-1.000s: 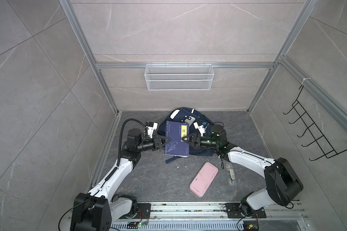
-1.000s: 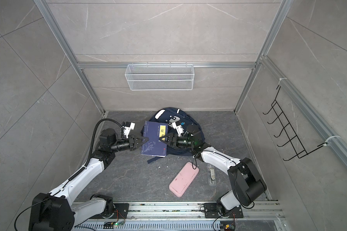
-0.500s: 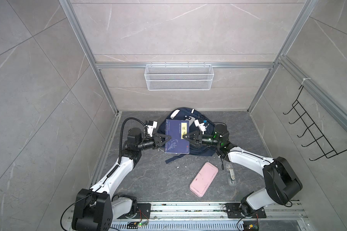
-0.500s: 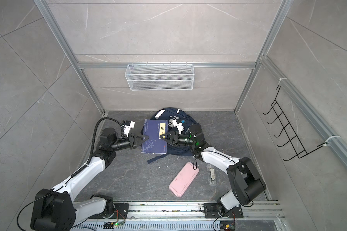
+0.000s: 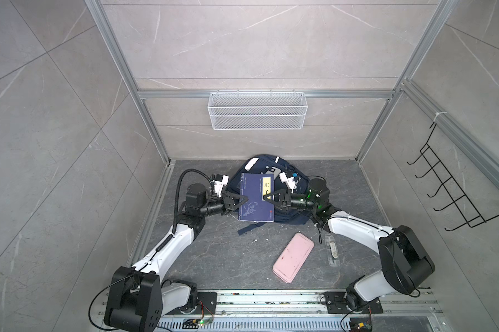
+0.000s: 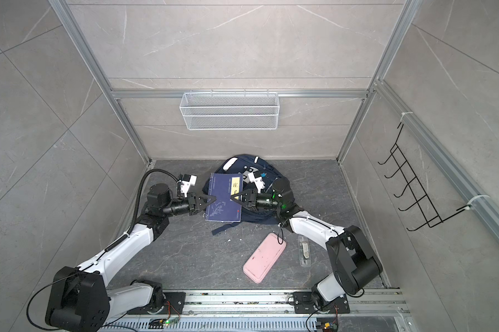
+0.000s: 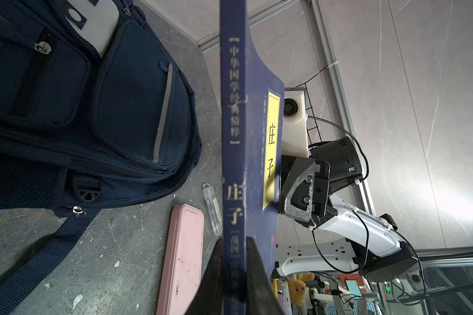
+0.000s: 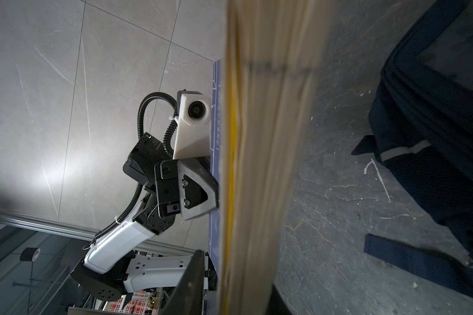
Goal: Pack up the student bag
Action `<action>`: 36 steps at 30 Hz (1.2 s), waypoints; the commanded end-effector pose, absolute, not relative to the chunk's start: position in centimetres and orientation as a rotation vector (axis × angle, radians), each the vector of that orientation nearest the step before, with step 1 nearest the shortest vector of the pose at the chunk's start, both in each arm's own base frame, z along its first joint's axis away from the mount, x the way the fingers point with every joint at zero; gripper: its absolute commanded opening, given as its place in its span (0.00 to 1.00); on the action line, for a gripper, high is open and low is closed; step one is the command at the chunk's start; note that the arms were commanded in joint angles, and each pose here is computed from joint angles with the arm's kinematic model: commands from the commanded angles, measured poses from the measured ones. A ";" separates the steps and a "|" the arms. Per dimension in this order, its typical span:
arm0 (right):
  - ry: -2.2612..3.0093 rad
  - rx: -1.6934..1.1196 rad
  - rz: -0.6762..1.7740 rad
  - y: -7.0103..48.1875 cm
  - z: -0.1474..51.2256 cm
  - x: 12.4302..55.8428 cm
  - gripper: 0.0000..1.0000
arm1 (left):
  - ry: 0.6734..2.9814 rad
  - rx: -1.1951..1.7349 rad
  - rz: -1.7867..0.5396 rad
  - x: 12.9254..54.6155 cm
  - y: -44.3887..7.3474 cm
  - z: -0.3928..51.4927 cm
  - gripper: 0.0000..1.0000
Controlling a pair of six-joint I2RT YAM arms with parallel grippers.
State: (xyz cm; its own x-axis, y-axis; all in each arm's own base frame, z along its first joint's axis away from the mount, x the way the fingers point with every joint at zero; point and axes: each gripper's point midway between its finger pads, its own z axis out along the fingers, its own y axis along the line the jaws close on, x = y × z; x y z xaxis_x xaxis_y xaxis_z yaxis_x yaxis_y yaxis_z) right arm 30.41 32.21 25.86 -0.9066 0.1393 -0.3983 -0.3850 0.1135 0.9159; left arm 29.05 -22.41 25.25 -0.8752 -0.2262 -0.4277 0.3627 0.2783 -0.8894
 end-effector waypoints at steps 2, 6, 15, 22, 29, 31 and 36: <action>1.969 -0.279 1.832 31.6 26.8 29.9 0.21 | 2.036 0.226 -1.652 28.6 -23.0 26.5 0.00; 1.972 -0.278 1.799 31.0 26.9 30.0 0.10 | 2.042 0.220 -1.650 28.9 -23.1 26.4 0.02; 1.954 -0.088 1.754 26.2 27.2 31.8 0.00 | 2.101 0.197 -1.556 29.7 -22.7 25.7 0.45; 1.993 0.103 1.591 20.0 26.1 33.3 0.00 | 2.164 0.196 -1.491 30.7 -23.2 25.0 0.46; 2.107 0.316 1.307 13.0 24.6 33.7 0.00 | 2.338 0.265 -1.273 31.9 -26.3 22.6 0.46; 2.156 0.356 1.202 11.6 24.0 33.5 0.00 | 2.390 0.306 -1.185 32.3 -27.6 21.6 0.46; 2.224 0.424 1.019 8.8 22.7 32.7 0.00 | 2.509 0.433 -0.869 33.7 -30.9 18.9 0.45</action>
State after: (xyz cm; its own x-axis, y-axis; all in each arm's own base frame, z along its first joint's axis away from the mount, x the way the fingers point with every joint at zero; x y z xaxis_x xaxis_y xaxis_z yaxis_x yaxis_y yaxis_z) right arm 33.96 10.25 23.38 -0.7394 0.5518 -0.3856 -0.0177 0.5567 0.8305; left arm 33.21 -31.08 20.85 -0.8737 0.0541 -0.4835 0.4050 0.6315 -0.6612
